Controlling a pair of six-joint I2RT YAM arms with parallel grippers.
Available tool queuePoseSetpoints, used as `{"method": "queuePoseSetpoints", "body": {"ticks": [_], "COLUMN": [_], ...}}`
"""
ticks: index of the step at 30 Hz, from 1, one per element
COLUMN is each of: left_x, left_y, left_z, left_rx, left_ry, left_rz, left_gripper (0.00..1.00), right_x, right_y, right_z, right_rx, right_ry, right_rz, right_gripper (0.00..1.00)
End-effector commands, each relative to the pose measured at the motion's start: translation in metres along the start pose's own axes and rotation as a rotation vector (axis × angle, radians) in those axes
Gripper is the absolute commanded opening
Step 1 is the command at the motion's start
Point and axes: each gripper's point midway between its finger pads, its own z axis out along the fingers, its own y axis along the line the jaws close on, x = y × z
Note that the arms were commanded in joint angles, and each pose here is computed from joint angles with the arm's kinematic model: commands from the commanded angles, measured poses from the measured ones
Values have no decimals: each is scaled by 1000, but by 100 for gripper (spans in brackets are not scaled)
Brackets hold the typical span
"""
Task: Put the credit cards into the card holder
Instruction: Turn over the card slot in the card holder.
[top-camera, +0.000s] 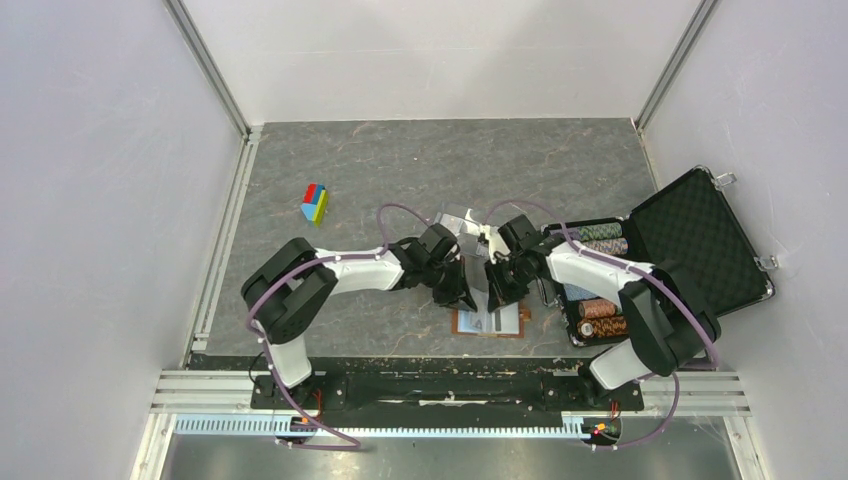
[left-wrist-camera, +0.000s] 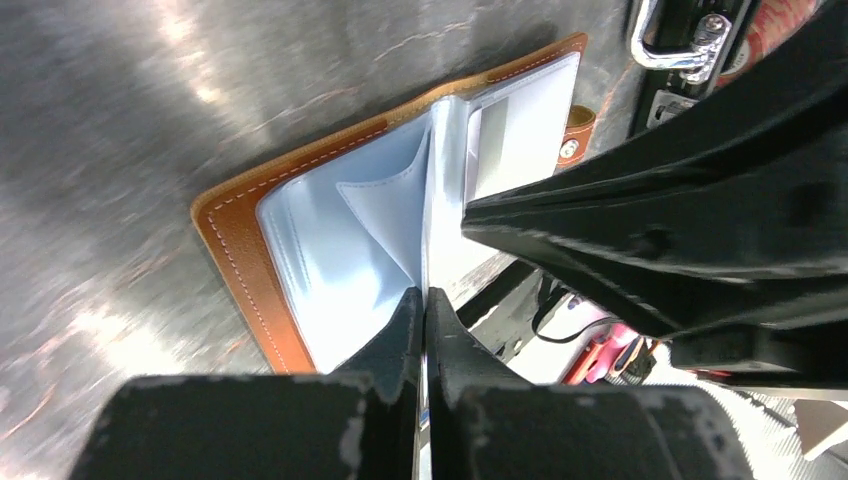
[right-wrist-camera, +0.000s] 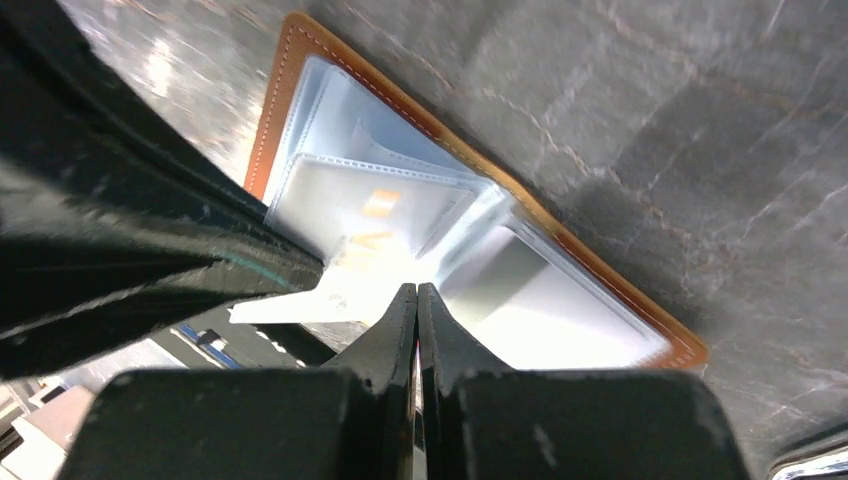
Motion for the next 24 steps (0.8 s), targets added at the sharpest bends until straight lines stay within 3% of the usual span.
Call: {"method": "queuePoseSetpoints", "body": {"ticks": [1, 4, 6, 8, 12, 19, 24], "left_x": [-10, -9, -8, -8, -13, -14, -16], "left_y": [11, 24, 25, 17, -10, -49, -56], "left_z": [-32, -51, -58, -58, -50, -14, -2], "left_rx": [-46, -143, -181, -163, -80, 29, 52], "left_ry": [-58, -60, -40, -25, -15, 67, 107], "left_rz": [32, 56, 82, 88, 94, 115, 122], "left_gripper": [2, 3, 9, 26, 41, 42, 43], "right_x": [-54, -66, -70, -74, -88, -116, -132], "right_y": [24, 28, 28, 26, 19, -1, -19], "right_z": [-25, -33, -36, -38, -47, -73, -88], "right_rx": [-50, -55, -56, -53, -25, 39, 65], "right_ry": [-173, -209, -221, -233, -267, -343, -387], "right_rz": [-64, -63, -57, -50, -46, -21, 5], "right_gripper": [1, 1, 1, 2, 3, 4, 4]}}
